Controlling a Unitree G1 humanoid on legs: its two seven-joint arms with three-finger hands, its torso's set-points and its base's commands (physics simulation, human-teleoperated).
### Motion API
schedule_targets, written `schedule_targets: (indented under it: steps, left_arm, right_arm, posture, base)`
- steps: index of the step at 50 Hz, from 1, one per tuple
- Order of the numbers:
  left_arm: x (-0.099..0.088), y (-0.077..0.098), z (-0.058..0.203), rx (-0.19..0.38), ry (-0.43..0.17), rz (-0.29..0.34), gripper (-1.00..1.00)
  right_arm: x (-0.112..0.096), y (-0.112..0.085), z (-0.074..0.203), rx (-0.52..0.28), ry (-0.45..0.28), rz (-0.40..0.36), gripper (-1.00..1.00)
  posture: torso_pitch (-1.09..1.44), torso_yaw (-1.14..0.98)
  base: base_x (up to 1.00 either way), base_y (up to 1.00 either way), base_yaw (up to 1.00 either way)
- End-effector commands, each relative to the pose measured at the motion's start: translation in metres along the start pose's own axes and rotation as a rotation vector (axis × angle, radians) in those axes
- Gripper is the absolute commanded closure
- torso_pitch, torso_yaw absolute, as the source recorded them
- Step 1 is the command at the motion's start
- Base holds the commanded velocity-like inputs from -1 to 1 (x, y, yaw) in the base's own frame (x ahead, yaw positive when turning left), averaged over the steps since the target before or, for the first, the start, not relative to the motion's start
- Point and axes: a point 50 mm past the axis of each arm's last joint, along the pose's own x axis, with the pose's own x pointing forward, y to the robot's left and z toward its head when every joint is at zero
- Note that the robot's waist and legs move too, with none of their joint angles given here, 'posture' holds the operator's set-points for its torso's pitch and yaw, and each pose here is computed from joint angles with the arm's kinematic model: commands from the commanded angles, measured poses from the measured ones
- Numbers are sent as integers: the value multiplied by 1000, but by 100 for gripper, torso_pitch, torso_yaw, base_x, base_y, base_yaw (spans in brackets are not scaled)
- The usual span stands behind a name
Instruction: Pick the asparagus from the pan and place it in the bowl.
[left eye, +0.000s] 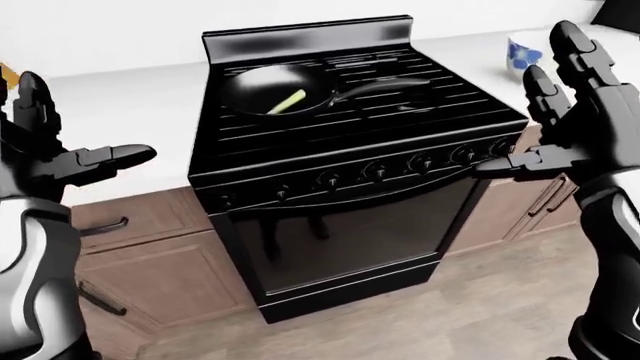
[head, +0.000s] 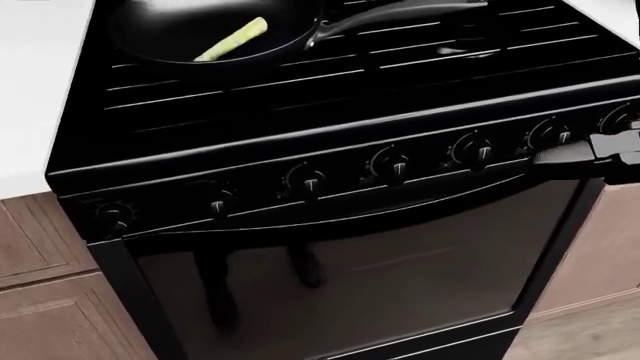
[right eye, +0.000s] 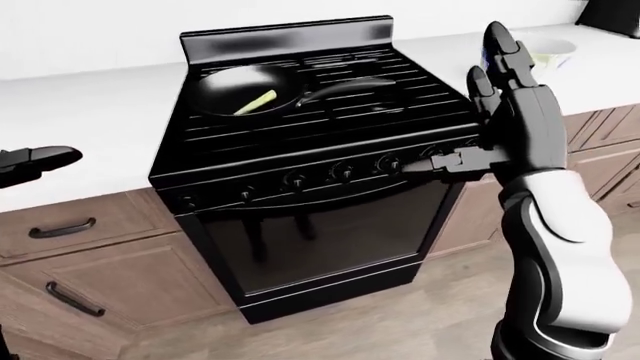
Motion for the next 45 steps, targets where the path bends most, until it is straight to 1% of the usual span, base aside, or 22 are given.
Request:
schedule_targets:
  steps: [1,45]
  left_arm:
    - [2,2,15,8,-73,6,-100]
    - [2,2,17,9,-80,6,-100]
  right_arm:
    - [0,1,13,-15,-69,4,-100]
    - [0,0,17,-13,-79,2,-100]
  posture:
    - [0,0]
    - [0,0]
  base:
    - [8,16,0]
    - [10,15,0]
